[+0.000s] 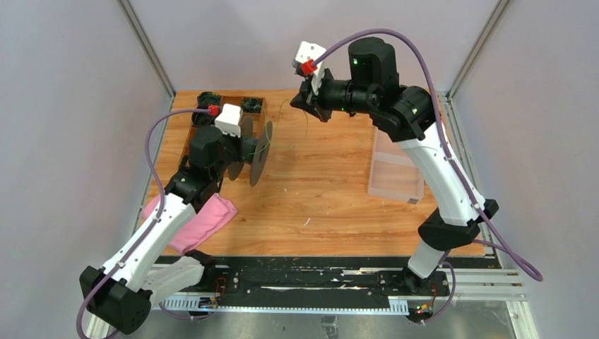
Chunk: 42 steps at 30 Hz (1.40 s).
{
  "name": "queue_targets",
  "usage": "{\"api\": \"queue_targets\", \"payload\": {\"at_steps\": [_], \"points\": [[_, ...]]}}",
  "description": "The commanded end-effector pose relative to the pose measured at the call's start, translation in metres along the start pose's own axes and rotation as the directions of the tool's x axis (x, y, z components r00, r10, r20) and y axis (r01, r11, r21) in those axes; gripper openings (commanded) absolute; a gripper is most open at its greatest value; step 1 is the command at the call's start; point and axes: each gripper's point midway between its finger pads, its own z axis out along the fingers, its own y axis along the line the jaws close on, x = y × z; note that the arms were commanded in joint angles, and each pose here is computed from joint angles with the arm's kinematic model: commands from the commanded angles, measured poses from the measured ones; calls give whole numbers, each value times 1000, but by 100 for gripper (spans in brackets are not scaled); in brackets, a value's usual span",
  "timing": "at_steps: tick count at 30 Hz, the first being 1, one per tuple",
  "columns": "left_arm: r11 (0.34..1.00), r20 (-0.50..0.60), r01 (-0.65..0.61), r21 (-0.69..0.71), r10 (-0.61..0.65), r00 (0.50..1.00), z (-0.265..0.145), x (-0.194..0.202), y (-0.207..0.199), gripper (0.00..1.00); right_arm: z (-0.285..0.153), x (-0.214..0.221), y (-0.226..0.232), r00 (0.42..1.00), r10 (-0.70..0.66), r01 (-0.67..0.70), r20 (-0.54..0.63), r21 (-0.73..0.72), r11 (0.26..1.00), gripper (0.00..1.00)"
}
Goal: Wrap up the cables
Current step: Wrap the cable around the cable reel.
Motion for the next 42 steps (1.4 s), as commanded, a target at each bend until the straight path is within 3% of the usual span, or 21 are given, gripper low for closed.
{"api": "queue_targets", "payload": {"at_steps": [1,12,25,42], "points": [[999,71,-18,41,16,997,-10,-16,-8,0,-10,-13,-45,998,-31,24,48,131,991,1],[985,68,-47,167,36,997,-23,-11,-30,0,-11,21,-121,999,24,-30,27,275,961,1],[965,70,-10,263,-9,998,-33,-14,-47,0,4,92,-170,993,108,-86,-51,322,943,1],[946,108,-3,325,-34,994,-45,-36,-55,0,12,188,-192,959,65,46,-275,378,925,1]]}}
